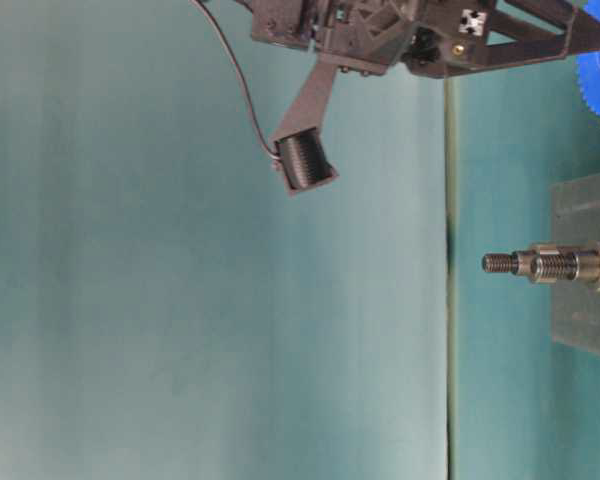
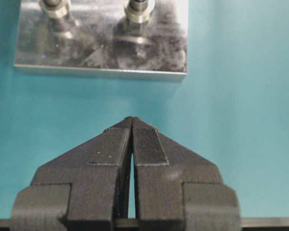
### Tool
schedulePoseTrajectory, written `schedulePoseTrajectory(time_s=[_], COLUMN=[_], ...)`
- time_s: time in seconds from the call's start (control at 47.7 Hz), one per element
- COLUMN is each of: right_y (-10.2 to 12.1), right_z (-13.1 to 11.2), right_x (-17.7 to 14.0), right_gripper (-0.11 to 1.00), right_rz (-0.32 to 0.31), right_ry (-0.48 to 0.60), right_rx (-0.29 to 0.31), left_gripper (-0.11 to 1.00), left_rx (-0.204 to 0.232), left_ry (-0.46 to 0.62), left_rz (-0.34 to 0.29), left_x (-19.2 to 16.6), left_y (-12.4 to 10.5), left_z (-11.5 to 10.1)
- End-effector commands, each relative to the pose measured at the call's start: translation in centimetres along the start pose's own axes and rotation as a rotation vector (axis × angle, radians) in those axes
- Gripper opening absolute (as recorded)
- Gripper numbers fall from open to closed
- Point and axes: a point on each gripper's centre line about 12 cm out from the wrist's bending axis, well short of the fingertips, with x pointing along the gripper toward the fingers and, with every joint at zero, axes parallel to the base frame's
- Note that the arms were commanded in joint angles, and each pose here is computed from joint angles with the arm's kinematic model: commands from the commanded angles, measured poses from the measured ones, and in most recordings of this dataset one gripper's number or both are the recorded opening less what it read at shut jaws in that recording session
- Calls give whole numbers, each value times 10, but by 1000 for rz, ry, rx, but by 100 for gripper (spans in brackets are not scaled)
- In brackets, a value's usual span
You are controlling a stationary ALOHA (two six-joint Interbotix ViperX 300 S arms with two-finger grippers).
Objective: Fit the large gear onto the shaft.
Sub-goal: 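Lower the right gripper over the blue gear and grasp its rim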
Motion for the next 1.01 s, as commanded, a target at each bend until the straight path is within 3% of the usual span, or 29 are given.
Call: schedulePoseTrajectory(time_s=[0.0, 0.377, 0.566, 0.65, 0.755, 0.986], right_y=[-1, -4, -3, -4, -3, -1], right_z=[8, 16, 11, 10, 10, 17], right_x=[-5, 10, 14, 14, 12, -8], right_gripper=[83, 83, 80, 70, 49, 49], right_rz=[-1, -25, -23, -22, -21, -19], right_ry=[-28, -2, 99, 137, 151, 113], right_rx=[-12, -38, -36, -29, -26, -26], left_gripper=[0, 0, 0, 0, 0, 0], left_rx=[1, -1, -7, -21, -30, -31], left_ry=[-28, -18, -20, -20, -15, -18], left_rz=[-2, -2, -1, -2, -1, -2], left_x=[-1, 2, 2, 3, 4, 4], left_y=[-1, -1, -1, -1, -1, -1], left_z=[10, 8, 8, 9, 8, 8])
